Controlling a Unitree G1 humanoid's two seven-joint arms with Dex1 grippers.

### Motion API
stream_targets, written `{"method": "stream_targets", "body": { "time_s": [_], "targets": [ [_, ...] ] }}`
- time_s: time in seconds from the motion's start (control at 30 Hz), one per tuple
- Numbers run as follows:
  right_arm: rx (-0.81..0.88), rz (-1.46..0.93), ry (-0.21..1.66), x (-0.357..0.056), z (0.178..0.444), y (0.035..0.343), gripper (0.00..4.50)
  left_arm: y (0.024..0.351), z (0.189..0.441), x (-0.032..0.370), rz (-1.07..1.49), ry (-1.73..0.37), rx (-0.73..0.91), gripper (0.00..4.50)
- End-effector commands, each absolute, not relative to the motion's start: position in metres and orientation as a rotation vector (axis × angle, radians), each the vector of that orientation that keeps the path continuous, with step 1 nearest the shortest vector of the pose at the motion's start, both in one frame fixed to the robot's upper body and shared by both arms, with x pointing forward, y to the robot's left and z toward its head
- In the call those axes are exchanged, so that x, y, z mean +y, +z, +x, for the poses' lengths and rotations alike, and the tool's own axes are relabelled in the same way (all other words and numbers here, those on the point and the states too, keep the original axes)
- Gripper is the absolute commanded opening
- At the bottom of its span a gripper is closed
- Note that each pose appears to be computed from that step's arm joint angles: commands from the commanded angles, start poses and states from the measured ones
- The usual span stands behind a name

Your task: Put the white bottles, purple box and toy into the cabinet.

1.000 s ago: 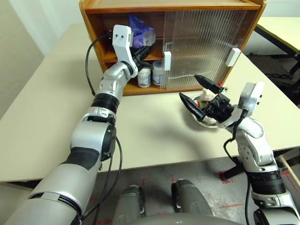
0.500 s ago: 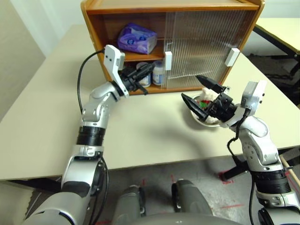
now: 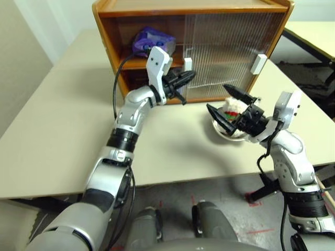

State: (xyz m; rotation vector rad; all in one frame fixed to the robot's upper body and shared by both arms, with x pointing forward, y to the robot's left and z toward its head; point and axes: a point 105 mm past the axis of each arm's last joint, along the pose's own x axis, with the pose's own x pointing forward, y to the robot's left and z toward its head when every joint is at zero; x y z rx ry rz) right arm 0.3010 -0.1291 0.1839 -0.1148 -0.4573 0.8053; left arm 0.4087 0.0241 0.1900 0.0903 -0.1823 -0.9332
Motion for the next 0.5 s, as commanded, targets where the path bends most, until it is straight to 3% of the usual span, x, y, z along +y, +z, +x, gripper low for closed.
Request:
{"method": "stream_targets", "body": {
  "time_s": [0.03,0.5],
  "targets": [
    [-0.46,-0.099,0.794,-0.131,0.301,0.185,4.5,0.193,0.417,0.014,0.134,-0.895,-0.199,0.06],
    [-0.44,-0.09,0.79,-0.133,0.299,0.18,4.5,0.192,0.438,0.021,0.279,-0.748,-0.198,0.06]
  ]
}}
